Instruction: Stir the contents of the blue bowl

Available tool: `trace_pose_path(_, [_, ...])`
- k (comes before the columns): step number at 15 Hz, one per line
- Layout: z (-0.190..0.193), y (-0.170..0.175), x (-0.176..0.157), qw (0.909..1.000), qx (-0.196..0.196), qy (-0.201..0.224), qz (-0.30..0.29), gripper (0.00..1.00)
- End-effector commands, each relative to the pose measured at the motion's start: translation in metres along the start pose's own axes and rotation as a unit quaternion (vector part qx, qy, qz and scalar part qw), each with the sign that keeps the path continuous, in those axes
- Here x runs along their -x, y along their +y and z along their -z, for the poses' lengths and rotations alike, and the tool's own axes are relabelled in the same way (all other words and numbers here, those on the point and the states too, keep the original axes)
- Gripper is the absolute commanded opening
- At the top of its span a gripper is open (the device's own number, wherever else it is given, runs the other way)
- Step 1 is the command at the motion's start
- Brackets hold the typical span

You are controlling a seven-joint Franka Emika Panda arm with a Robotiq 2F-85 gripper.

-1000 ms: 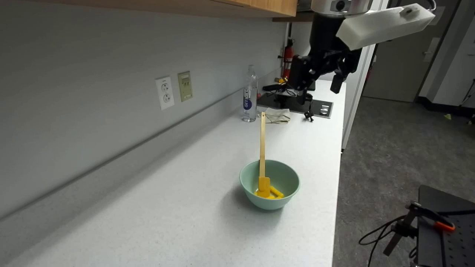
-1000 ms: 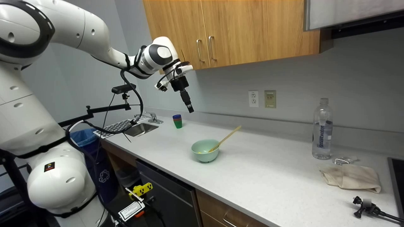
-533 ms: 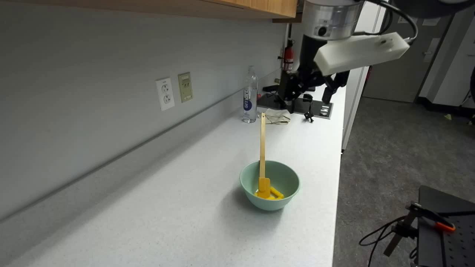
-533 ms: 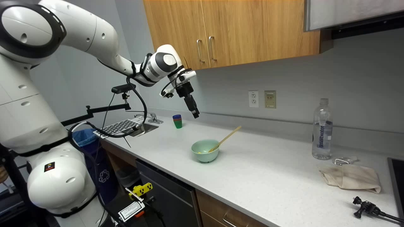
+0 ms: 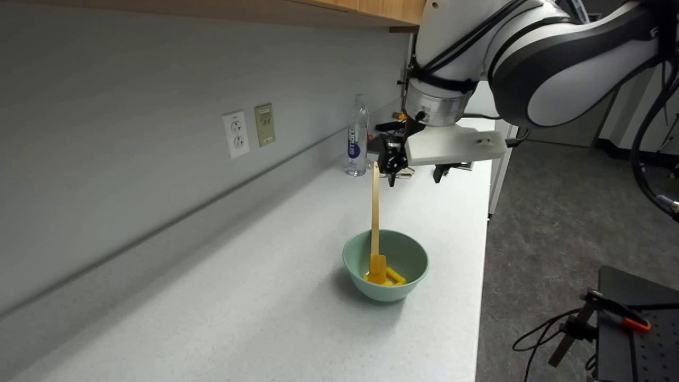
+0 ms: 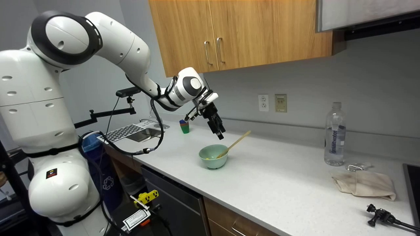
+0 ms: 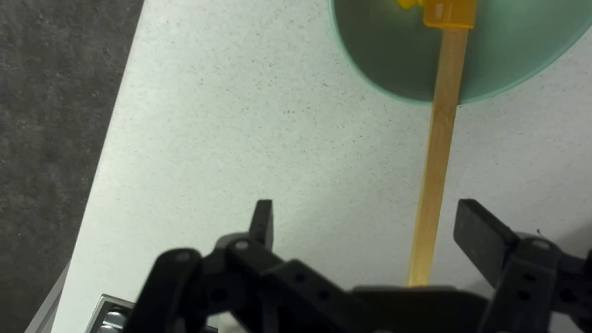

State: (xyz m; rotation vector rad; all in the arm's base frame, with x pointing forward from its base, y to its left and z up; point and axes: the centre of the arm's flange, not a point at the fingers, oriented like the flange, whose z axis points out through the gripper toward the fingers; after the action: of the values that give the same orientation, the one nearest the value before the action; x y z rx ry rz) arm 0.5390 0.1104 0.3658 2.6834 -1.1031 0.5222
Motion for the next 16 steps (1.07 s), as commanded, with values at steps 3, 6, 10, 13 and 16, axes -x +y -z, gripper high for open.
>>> trace_pose_path(3, [-0.003, 0.000, -0.004, 1.0000, 0.000, 0.001, -0.001, 1.00])
trace_pose_path(6, [-0.001, -0.002, -0.003, 1.0000, -0.002, 0.002, 0.000, 1.00])
trace_pose_path(10, [-0.015, -0.006, -0.012, 0.9995, -0.015, 0.015, -0.025, 1.00])
trace_pose_path(13, [-0.026, -0.006, -0.020, 0.9985, -0.044, 0.007, -0.033, 1.00])
trace_pose_path(16, [-0.037, -0.007, -0.031, 0.9967, -0.071, 0.009, -0.040, 1.00])
